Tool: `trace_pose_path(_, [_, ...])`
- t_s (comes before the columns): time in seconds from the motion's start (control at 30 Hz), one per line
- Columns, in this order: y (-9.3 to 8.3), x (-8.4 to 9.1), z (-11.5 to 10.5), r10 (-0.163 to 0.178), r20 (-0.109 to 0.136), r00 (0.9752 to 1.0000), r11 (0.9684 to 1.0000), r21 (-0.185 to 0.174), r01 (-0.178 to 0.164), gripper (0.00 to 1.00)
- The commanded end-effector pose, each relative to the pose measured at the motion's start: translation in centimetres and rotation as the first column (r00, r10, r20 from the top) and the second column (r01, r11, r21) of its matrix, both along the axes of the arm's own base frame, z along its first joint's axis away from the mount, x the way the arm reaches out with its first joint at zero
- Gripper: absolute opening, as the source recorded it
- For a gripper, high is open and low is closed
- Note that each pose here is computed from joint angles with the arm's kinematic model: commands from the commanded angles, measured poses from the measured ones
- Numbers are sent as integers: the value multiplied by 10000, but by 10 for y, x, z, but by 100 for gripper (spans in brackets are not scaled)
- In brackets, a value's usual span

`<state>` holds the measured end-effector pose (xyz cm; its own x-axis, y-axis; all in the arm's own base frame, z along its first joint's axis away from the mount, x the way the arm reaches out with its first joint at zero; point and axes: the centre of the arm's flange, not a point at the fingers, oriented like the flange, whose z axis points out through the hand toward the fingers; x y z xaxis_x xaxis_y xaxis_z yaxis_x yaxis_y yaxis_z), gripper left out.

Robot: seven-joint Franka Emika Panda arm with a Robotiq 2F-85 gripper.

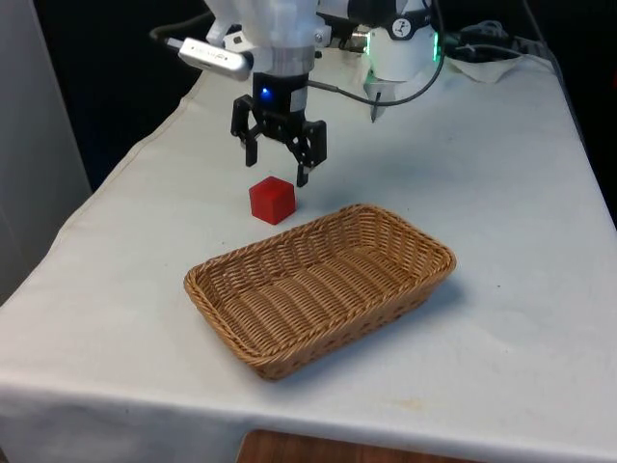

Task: Pick up the cube and place it into the basket.

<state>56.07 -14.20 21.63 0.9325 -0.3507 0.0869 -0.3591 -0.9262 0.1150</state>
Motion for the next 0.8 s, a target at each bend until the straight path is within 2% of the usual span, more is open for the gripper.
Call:
trace_pose_path(0.0, [-1, 1, -2, -63, 91, 9999, 10000, 77, 62, 100])
trace_pose_path(0.27, [-10, 5, -19, -495, 181, 9986, 9987, 113, 493, 100])
trace_pose_path(0.3, [-10, 4, -18, -485, 101, 9988, 9988, 23, 484, 100])
trace_pose_path(0.33, [-11, 5, -20, -543, 206, 9983, 9985, 119, 541, 100])
trace_pose_path(0.57, [-18, 7, -33, -922, 287, 9953, 9957, 132, 919, 100])
trace_pose_path(0.6, [-17, 7, -32, -858, 180, 9961, 9963, 56, 857, 100])
trace_pose_path(0.63, [-18, 7, -33, -946, 295, 9951, 9955, 125, 943, 100])
trace_pose_path(0.77, [-17, 5, -33, -999, 301, 9945, 9950, 111, 996, 100])
